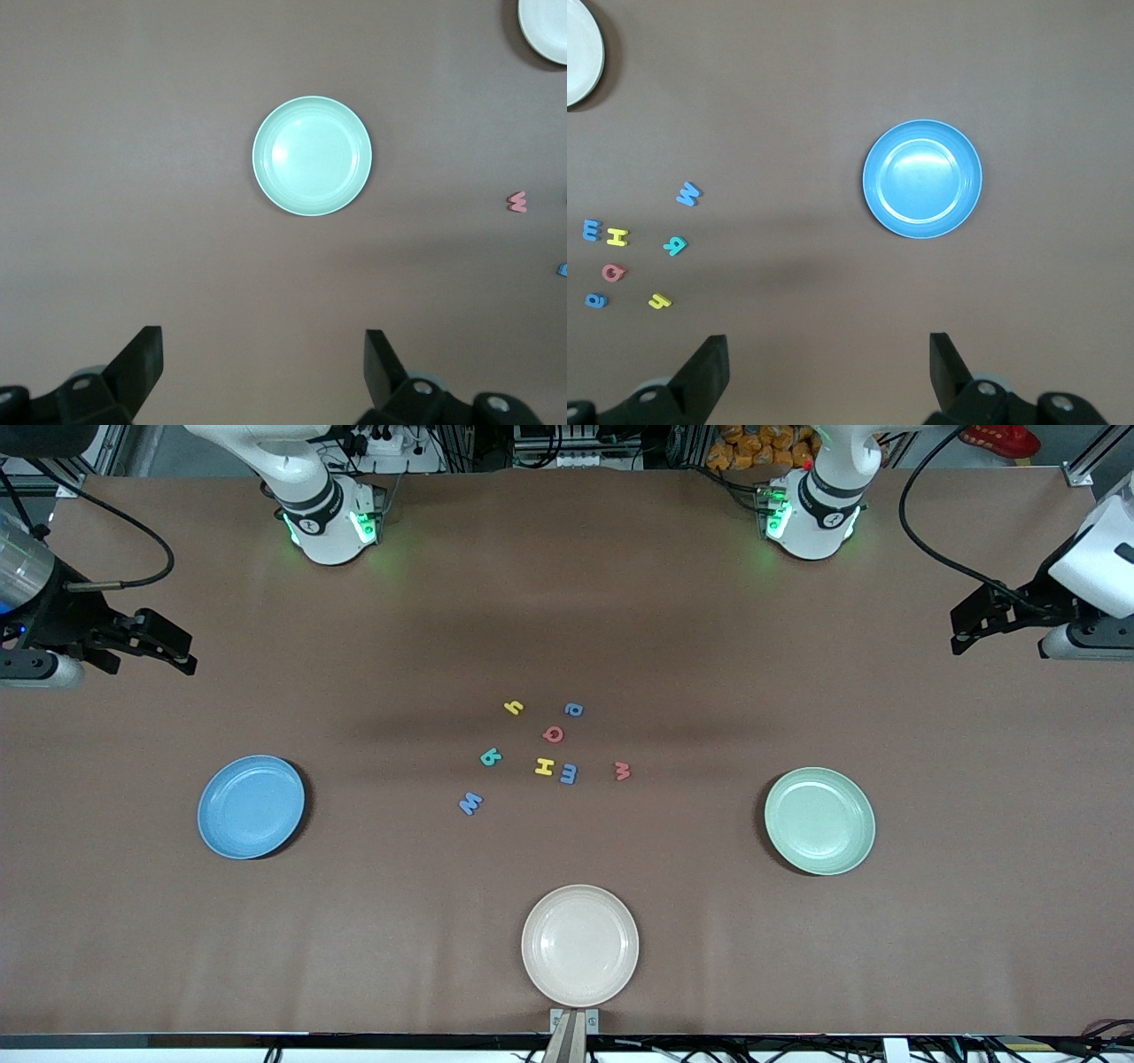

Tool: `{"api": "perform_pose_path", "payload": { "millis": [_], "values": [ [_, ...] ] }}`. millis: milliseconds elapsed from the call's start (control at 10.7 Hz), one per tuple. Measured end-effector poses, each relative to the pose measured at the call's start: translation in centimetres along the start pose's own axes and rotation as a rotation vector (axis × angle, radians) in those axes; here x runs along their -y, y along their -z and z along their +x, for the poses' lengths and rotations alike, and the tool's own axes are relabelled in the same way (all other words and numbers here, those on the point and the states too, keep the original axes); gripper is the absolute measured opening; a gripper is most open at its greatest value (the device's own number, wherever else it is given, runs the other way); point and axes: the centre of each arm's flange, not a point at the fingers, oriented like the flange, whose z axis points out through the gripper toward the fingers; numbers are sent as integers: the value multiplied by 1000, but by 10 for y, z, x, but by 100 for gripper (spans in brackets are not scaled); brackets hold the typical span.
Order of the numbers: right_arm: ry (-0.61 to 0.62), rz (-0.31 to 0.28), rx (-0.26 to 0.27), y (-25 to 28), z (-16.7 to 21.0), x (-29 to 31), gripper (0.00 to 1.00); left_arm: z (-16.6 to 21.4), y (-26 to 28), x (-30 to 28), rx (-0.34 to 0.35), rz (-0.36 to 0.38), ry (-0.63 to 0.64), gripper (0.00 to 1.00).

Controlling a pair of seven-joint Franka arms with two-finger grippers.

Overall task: Sort uppercase to blue plate, lowercase to green plate
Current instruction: 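Move the left gripper toward the letters while the right gripper moves out, then grasp the pink w with the left gripper while the right gripper advances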

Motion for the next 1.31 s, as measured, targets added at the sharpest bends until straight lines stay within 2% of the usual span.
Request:
{"api": "perform_pose_path", "payload": {
  "millis": [187,467,747,1027,1307],
  "values": [
    [0,0,0,0,0,0,100,12,-32,-26,57,-20,-15,100],
    [1,1,3,-1,0,2,100,41,-102,-108,95,-46,23,100],
    [43,4,7,-4,-2,27,100,56,-174,-192,101,-68,72,100],
    [94,7,11,-21,2,69,100,52,-252,-288,97,-94,205,100],
    [104,22,17,-32,3,94,100,43,-333,-339,75,-74,235,100]
  ]
}}
